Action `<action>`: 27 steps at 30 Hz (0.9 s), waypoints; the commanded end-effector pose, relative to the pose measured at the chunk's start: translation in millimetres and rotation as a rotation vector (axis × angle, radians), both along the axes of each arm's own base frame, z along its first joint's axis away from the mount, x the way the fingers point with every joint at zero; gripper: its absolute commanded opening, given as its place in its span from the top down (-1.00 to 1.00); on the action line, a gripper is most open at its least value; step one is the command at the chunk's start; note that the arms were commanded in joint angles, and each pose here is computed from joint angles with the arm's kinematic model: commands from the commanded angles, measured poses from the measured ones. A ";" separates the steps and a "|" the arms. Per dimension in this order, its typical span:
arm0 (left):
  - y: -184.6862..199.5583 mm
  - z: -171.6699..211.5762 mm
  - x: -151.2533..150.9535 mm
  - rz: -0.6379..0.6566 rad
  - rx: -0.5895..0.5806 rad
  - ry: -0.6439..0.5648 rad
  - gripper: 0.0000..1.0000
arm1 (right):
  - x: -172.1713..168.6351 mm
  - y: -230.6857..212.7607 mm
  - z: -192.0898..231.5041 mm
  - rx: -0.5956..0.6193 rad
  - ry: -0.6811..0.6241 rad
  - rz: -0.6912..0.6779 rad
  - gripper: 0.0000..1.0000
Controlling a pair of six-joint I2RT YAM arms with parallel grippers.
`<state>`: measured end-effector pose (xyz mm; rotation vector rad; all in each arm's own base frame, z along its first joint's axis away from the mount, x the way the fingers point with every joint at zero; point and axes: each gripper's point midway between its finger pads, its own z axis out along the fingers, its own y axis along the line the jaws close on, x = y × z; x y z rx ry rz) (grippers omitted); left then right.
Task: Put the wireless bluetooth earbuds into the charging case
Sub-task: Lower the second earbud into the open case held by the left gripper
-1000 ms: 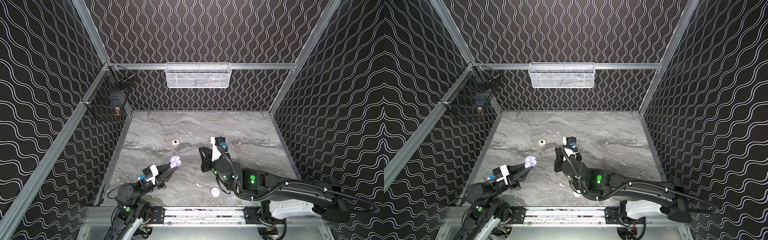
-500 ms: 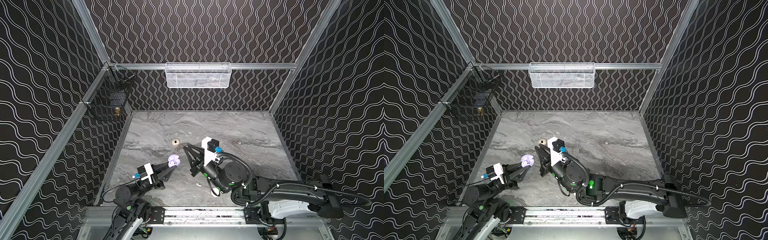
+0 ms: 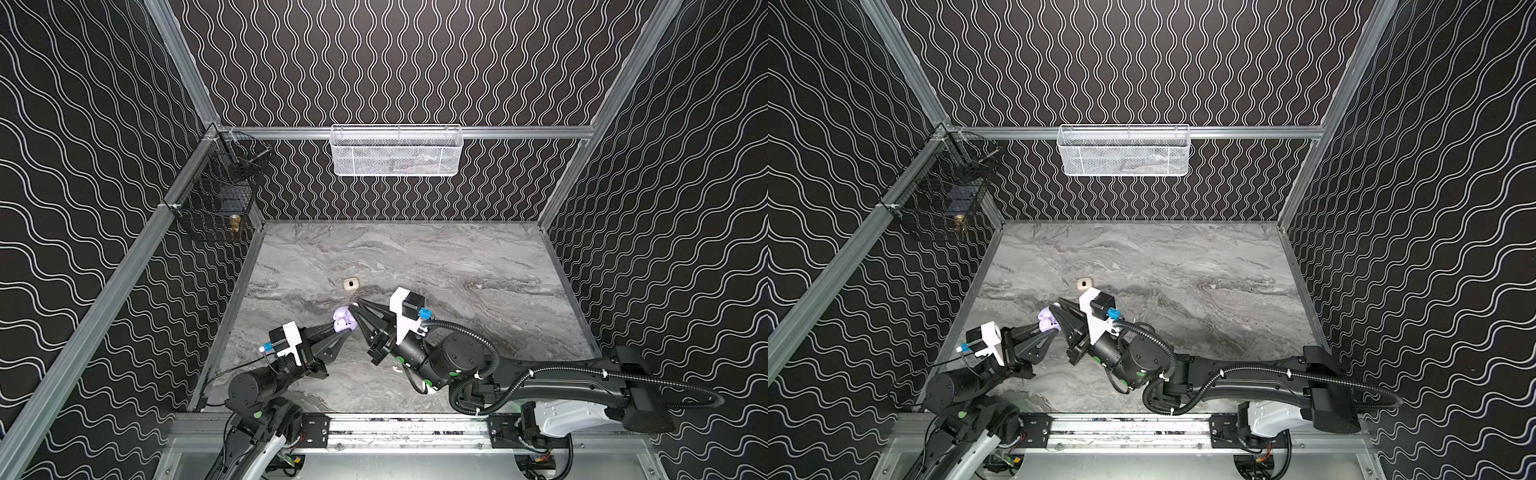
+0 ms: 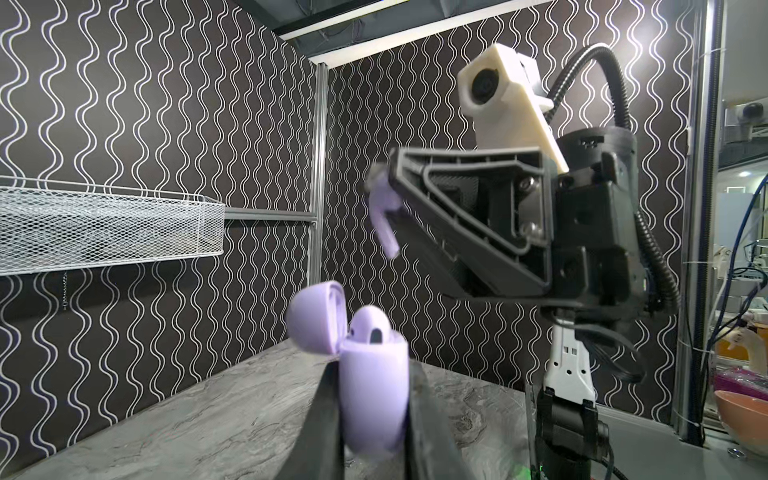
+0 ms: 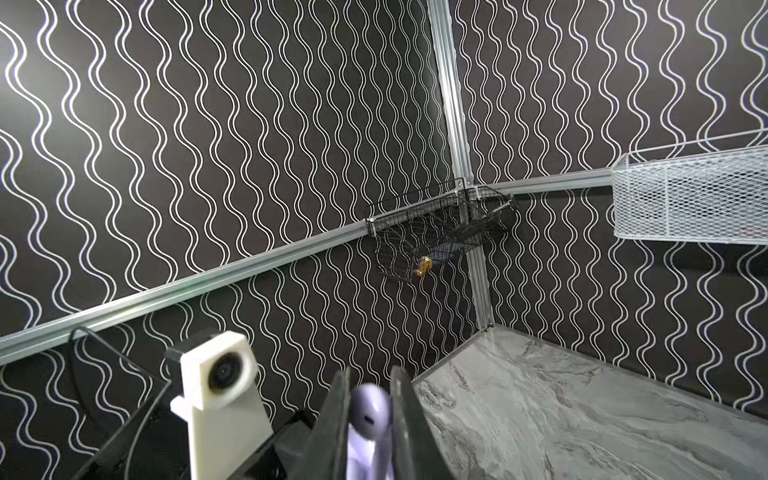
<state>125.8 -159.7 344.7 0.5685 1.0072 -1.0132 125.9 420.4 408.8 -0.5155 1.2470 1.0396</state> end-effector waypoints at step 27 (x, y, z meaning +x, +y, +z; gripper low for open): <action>9.7 16.5 -11.0 0.039 -0.009 -0.033 1.00 | -14.5 17.8 -3.7 0.045 -0.032 0.100 0.76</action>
